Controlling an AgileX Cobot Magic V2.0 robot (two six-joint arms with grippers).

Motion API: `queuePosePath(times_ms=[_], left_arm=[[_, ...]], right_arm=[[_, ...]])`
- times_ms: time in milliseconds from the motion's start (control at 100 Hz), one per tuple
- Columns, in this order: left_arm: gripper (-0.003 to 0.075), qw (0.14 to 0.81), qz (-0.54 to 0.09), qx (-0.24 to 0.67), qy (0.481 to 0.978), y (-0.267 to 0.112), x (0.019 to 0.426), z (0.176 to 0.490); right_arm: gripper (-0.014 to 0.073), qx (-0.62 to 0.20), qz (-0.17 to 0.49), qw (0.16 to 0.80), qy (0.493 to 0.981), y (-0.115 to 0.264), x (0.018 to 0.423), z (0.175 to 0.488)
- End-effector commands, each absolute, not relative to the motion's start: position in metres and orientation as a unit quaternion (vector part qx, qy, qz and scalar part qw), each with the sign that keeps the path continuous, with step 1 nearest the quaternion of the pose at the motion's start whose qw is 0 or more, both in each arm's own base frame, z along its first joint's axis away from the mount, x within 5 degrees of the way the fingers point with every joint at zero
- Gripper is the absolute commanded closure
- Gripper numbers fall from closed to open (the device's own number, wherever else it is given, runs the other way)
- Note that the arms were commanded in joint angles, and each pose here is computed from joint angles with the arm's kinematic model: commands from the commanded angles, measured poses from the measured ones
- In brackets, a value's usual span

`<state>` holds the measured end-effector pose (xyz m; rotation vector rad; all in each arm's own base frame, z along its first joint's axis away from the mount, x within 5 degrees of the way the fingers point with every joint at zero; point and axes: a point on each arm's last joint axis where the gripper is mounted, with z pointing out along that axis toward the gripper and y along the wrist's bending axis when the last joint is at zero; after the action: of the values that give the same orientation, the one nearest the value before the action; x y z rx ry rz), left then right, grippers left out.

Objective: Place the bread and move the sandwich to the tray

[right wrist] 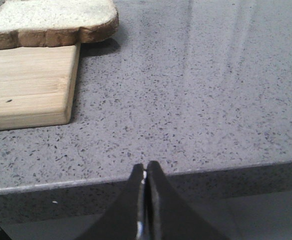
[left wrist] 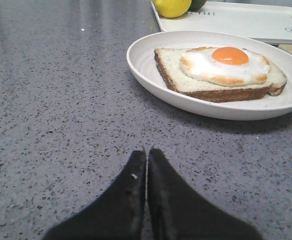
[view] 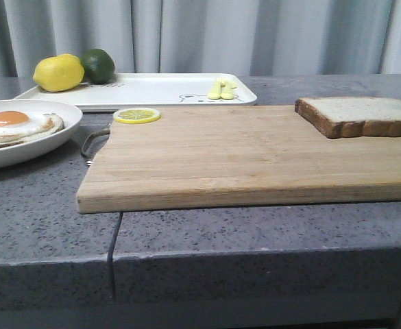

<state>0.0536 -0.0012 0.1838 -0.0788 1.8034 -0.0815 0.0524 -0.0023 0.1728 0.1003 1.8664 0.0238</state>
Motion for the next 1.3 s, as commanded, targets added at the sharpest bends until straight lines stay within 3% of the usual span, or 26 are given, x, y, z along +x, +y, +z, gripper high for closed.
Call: queuePosePath(times_ms=[0,710,1100,1290], left_arm=[[0.074,0.647,-0.043,-0.038,0.76,-0.001,0.053,0.186],[0.074,0.65,-0.041,-0.036,0.758,-0.001,0.053,0.187],[0.074,0.726,-0.043,-0.036,0.685,0.0,0.054,0.206],[0.074,0.769,-0.042,-0.034,0.637,0.0,0.053,0.217]], right_arm=[[0.0655,0.042,0.006,0.616,0.787,-0.003,0.053,0.175],[0.0655,0.042,0.006,0.619,0.784,-0.003,0.053,0.176],[0.0655,0.039,0.009,0.665,0.746,-0.002,0.055,0.186],[0.0655,0.036,0.012,0.714,0.699,-0.002,0.055,0.199]])
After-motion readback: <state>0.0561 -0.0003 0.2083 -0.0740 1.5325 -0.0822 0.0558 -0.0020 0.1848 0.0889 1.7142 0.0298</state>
